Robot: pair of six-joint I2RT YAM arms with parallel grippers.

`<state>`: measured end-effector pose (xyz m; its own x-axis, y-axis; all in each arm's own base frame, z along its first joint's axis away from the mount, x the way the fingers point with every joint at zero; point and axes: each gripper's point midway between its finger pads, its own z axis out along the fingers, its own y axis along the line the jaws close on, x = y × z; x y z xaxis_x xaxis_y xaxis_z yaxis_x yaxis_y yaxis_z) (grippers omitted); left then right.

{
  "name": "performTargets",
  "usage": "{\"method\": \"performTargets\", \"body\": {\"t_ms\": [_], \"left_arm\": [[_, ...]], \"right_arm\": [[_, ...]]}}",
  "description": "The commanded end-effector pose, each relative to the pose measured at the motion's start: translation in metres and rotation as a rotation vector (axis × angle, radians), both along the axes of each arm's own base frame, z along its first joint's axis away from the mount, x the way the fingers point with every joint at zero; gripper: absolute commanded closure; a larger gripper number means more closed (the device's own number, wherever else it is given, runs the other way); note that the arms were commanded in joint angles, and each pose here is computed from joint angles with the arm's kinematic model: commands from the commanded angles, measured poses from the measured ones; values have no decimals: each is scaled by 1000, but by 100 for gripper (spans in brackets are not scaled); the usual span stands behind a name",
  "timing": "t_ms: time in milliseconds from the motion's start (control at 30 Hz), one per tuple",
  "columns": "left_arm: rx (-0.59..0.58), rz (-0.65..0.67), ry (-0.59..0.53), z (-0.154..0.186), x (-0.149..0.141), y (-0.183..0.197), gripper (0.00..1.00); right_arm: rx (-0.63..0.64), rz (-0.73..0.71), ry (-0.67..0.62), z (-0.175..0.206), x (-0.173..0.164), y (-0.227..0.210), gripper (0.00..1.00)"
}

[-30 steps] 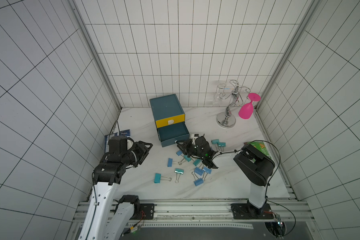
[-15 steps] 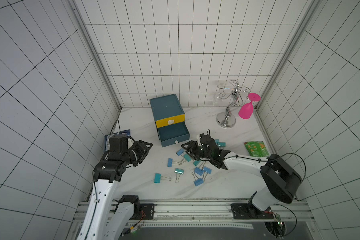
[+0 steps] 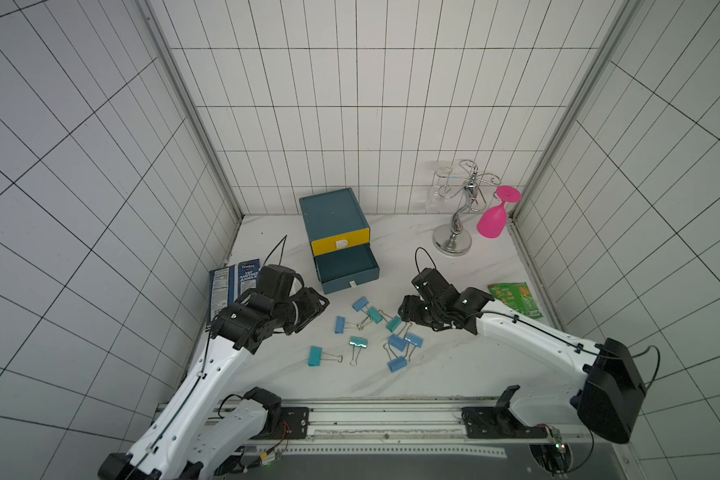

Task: Put the binder clips in the drawer according to color
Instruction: Pick up the binder clip at the center of the board.

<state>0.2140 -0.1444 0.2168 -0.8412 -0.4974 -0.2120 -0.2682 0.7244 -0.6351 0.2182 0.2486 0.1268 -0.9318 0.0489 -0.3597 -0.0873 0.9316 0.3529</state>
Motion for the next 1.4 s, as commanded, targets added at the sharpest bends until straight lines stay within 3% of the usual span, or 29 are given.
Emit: {"method": "performTargets", "body": {"t_ms": [0, 233, 433, 833, 1367], "left_arm": [[43, 15, -45, 0, 1, -5, 44], [43, -48, -13, -22, -24, -17, 44], [30, -5, -26, -23, -37, -2, 44], [36, 2, -52, -14, -40, 4, 43], [60, 14, -85, -7, -36, 9, 42]], "right_arm": [[-147, -16, 2, -9, -7, -43, 34], [-116, -55, 84, -23, 4, -64, 30], [-109, -21, 167, -41, 20, -65, 30], [-11, 94, 178, -64, 57, -34, 34], [-55, 126, 203, -86, 83, -32, 35]]}}
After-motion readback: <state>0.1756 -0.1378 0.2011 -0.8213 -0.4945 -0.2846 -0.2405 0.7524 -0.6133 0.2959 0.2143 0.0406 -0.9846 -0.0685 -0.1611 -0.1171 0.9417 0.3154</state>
